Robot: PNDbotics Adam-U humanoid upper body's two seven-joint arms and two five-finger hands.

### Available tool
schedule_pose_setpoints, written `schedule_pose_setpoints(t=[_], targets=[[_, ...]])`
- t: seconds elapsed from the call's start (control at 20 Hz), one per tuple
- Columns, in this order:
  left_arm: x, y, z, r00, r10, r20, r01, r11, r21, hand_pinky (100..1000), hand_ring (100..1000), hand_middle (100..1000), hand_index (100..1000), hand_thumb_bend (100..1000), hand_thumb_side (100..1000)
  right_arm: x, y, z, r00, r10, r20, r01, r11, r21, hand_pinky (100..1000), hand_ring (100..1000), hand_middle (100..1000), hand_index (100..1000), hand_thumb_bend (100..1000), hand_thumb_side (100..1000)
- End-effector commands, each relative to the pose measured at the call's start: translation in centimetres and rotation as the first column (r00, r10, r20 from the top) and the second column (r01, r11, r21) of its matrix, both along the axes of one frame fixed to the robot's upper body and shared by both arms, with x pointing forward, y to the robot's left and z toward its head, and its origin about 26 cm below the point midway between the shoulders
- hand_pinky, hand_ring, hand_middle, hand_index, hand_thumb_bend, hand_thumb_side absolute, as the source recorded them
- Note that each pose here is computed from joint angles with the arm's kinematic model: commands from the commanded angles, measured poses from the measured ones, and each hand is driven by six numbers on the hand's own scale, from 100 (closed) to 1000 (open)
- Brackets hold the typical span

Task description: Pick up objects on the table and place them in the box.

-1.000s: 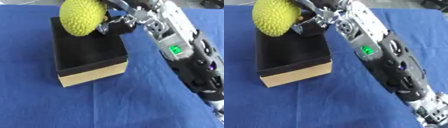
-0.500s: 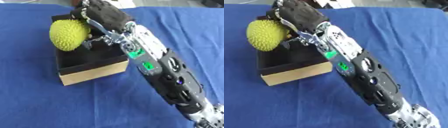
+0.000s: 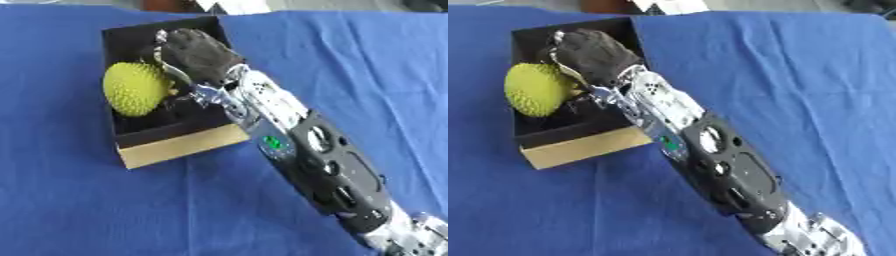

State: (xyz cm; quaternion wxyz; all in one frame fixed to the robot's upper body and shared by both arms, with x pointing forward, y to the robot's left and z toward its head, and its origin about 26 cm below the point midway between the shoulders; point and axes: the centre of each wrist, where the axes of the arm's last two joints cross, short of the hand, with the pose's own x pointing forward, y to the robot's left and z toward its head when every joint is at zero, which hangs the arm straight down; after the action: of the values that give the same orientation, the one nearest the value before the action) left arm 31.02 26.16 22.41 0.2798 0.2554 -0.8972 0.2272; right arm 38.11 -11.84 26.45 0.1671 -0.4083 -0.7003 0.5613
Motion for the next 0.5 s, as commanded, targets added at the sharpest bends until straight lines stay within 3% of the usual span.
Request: schedule_pose_setpoints(t=[0.05, 0.25, 0.5], targets=[[-0.3, 0.1, 0.5, 1.0, 0.003, 0.018, -0.003, 1.0, 0.008, 518, 694, 676, 673, 875, 735, -0.1, 0.0, 1.0, 1.0, 0.003, 0.008, -0.004, 0.998, 0.061, 575, 425, 431, 651, 100, 100], [-0.3, 0.1, 0.5, 1.0, 0.003, 0.016, -0.003, 1.0, 0.009, 519, 695, 676, 673, 875, 735, -0.6, -0.8, 2.9, 1.0, 0.029, -0.005, -0.027, 0.984, 0.178, 574, 417, 432, 660, 100, 100], [-0.3, 0.1, 0.5, 1.0, 0.003, 0.015, -0.003, 1.0, 0.013, 519, 695, 674, 673, 876, 736, -1.1, -2.4, 6.0, 0.999, 0.027, 0.018, -0.031, 0.973, 0.228, 576, 419, 433, 659, 100, 100]])
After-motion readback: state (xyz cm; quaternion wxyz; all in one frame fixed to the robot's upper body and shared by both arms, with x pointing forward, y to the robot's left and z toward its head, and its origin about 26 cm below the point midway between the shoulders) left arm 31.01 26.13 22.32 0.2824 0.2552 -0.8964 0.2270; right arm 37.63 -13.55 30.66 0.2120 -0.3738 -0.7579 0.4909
